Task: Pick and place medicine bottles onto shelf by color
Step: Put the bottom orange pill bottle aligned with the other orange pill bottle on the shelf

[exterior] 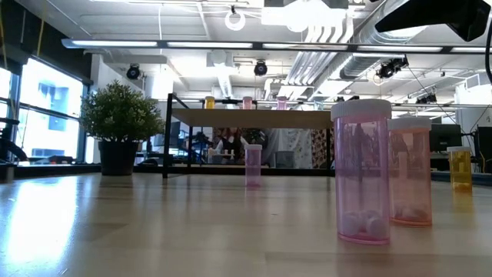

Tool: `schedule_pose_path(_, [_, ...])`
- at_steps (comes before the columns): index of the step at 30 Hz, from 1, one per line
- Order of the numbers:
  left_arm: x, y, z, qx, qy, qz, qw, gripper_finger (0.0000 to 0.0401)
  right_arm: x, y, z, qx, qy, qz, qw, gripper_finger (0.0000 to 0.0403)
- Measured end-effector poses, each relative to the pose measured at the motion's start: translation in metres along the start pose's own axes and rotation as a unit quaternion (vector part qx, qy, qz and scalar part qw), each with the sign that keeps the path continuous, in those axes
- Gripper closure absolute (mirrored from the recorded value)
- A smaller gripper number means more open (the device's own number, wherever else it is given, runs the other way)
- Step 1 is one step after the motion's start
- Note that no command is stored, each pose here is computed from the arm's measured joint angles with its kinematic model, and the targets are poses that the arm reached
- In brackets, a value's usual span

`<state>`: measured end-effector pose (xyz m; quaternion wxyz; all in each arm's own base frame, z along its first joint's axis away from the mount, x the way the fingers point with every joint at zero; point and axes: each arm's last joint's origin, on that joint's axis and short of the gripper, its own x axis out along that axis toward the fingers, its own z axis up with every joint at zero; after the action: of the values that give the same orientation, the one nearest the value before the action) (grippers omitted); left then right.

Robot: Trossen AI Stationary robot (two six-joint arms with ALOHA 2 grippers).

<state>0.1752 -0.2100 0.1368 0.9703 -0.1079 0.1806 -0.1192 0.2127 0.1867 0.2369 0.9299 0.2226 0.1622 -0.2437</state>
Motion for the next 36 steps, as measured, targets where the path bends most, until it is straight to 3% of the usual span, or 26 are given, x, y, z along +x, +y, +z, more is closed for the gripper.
schedule_pose_path(8, [-0.003, 0.016, 0.036, 0.045, -0.044, 0.021, 0.998, 0.0282, 0.0, 0.001, 0.0, 0.003, -0.001, 0.002, 1.0, 0.0214])
schedule_pose_path(15, [-0.005, 0.05, 0.069, 0.075, -0.051, 0.048, 0.995, 0.0282, 0.0, 0.001, 0.0, 0.003, 0.001, 0.002, 1.0, 0.0214])
schedule_pose_path(25, [-0.022, 0.12, 0.114, 0.08, -0.076, 0.163, 0.981, 0.0282, 0.0, 0.001, -0.001, 0.003, 0.015, 0.007, 1.0, 0.0214])
schedule_pose_path(36, [-0.048, 0.186, 0.143, 0.088, -0.114, 0.284, 0.948, 0.0282, 0.0, 0.001, -0.001, 0.003, 0.02, 0.008, 1.0, 0.0214])
